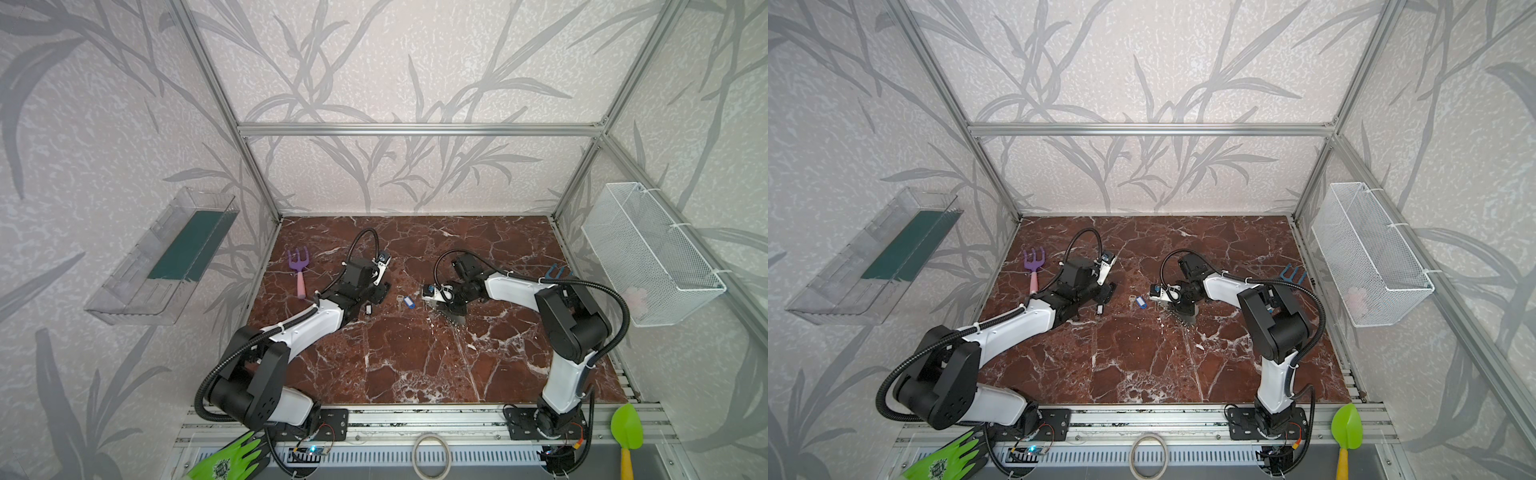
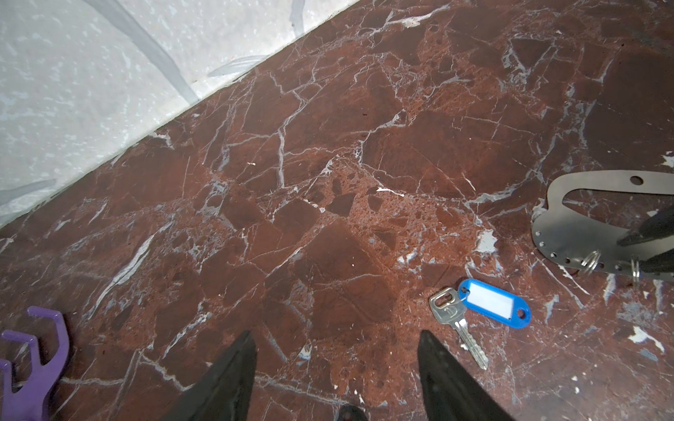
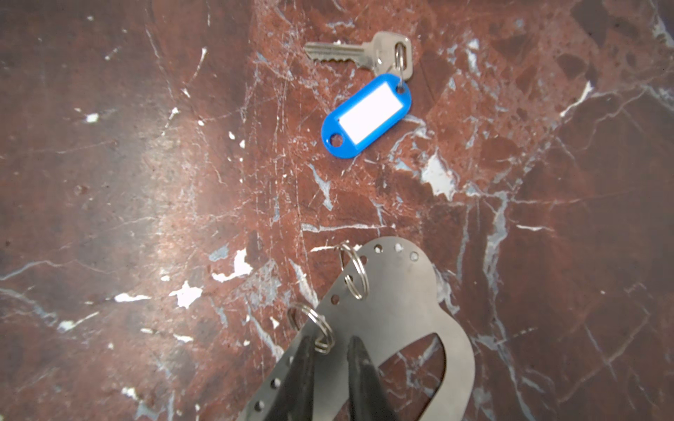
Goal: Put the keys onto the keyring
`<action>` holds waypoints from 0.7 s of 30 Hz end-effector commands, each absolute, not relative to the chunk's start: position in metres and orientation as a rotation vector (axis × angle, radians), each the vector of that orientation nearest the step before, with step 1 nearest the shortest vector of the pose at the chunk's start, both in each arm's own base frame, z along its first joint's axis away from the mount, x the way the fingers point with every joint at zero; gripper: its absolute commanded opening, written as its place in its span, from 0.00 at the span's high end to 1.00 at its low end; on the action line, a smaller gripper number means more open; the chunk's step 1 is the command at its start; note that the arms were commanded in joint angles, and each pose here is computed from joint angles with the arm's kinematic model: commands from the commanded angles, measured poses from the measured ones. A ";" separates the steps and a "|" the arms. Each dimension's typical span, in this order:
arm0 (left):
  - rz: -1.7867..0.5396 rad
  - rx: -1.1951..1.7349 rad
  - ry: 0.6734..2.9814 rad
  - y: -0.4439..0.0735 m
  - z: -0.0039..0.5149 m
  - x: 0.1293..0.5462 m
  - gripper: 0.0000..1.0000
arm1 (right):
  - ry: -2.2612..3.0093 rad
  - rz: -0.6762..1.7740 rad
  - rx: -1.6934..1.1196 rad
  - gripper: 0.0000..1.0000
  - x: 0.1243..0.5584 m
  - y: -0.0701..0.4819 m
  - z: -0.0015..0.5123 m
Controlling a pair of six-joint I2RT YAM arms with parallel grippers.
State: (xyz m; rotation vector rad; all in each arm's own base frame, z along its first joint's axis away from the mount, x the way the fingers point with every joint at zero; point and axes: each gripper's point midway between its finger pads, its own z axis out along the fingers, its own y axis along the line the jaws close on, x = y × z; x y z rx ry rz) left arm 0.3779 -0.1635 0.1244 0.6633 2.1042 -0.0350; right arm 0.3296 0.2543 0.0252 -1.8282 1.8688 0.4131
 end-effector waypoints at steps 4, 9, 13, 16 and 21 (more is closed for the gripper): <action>-0.038 0.671 2.099 -0.165 0.122 0.377 0.29 | 1.884 0.467 -1.808 0.82 0.329 0.262 0.025; -0.039 0.665 2.105 -0.164 0.121 0.376 0.29 | 1.903 0.487 -1.806 0.83 0.326 0.262 0.022; -0.042 0.655 2.106 -0.164 0.121 0.375 0.29 | 1.910 0.496 -1.798 0.85 0.326 0.263 0.022; -0.042 0.650 2.109 -0.163 0.120 0.374 0.29 | 1.911 0.499 -1.794 0.87 0.327 0.264 0.022; -0.045 0.639 2.107 -0.162 0.121 0.374 0.29 | 1.908 0.487 -1.779 0.91 0.328 0.263 0.023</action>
